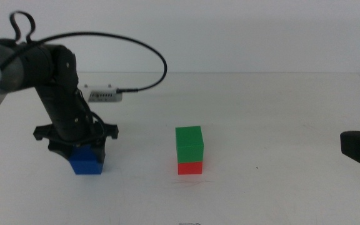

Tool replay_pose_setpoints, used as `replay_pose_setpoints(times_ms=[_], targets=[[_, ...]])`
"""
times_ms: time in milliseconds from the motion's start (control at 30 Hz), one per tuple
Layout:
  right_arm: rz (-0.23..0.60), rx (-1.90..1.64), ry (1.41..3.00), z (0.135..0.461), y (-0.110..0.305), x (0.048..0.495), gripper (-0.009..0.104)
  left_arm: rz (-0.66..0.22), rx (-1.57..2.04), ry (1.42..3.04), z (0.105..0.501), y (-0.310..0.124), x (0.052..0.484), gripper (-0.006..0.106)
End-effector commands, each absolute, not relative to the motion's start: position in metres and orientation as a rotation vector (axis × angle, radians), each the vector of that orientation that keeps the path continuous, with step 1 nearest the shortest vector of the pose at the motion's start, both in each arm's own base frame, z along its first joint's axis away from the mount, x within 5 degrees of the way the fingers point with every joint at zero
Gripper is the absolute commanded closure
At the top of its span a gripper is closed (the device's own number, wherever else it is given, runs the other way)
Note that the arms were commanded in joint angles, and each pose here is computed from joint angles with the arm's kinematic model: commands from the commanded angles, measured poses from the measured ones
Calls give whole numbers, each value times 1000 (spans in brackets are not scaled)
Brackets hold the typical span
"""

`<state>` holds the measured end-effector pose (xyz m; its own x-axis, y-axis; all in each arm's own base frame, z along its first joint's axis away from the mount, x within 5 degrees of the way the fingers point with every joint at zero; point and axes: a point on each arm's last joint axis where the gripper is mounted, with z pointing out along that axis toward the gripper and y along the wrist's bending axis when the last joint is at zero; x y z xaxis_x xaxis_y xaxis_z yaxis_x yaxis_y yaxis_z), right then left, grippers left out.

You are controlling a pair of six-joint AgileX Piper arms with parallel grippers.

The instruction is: Stack red cubes first, then green, then blue cubes in a specific spot.

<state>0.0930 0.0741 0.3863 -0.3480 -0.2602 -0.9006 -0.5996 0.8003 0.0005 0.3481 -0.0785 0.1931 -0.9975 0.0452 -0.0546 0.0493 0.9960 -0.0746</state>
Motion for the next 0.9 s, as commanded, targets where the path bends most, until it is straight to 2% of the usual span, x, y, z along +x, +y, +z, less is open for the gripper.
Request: replay_pose_setpoints(times_ms=[0,100,300,400,567,867], targets=[[405,-632,1845,400,74,94,20,-167,14,2967,242,-89,341,96],[405,-632,1845,400,74,94,20,-160,-17,2904,276,-109,334,102],[405,-632,1845,400,74,94,20,-57,-28,2869,328,-169,314,97],[405,-632,1845,400,74,94,20,-40,-74,2772,347,-195,307,95],[405,-632,1845,400,74,94,20,-104,-104,2709,357,-221,293,95],[405,-632,1845,400,74,94,20,-220,-47,2742,356,-251,313,95]])
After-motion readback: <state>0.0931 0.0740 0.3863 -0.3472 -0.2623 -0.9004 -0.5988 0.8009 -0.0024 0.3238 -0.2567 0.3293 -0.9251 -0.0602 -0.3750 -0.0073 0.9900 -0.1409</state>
